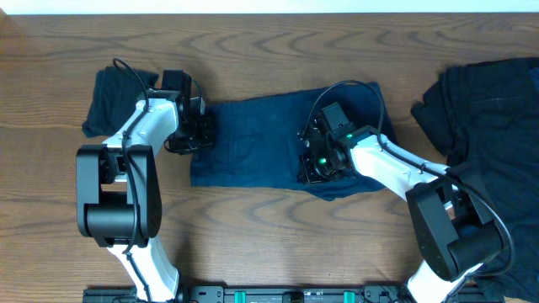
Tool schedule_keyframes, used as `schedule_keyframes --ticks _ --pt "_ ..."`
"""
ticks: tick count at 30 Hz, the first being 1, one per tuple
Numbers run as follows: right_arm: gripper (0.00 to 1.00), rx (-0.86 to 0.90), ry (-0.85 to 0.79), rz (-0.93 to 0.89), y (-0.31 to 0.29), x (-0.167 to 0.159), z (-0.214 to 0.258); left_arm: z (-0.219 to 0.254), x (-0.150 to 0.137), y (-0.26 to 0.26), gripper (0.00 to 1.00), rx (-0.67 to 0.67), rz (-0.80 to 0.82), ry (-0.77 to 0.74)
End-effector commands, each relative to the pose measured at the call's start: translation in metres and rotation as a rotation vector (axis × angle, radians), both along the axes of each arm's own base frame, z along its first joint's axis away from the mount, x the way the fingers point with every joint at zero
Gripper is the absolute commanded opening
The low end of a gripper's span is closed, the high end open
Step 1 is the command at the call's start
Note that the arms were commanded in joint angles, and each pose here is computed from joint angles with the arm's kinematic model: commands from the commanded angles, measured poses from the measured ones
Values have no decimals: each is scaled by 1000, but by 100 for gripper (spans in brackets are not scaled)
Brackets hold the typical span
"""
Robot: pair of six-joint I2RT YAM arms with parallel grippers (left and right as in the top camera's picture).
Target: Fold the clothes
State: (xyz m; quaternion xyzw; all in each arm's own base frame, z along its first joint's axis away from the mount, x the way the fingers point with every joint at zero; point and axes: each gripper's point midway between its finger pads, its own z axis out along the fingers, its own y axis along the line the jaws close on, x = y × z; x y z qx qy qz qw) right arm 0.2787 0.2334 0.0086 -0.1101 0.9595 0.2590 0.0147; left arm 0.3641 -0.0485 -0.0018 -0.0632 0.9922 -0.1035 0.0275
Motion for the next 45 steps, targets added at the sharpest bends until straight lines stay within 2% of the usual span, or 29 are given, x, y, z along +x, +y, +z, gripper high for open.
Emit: schedule_keyframes --ticks 1,3,9,12,15,19,22,28,31,39,45 --pt "3 1 12 -3 2 -2 -2 -31 -27 1 40 1 5 111" --pt "3 1 12 -3 2 -2 -2 -31 -26 1 39 1 5 108" --pt "3 1 12 -3 2 -2 -2 -31 -26 1 21 1 5 107" --pt "3 2 10 -3 2 -2 -2 -31 -26 1 19 1 5 107" --pt "3 2 9 -3 2 -2 -2 -31 -25 1 6 1 4 104" --pt "2 25 13 -4 5 0 3 -28 -22 1 6 1 5 99" --pt "3 89 0 -6 12 8 24 -15 -17 1 6 2 4 97" --pt "4 146 -120 -40 10 40 80 31 2 2 6 5 5 6" --pt "4 159 -155 -42 12 46 92 54 7 1 6 3 5 -45" --pt "1 110 -88 -106 11 46 70 111 16 1 6 0 6 -126" --pt "1 103 -33 -117 26 43 47 134 22 1 6 -1 6 -145"
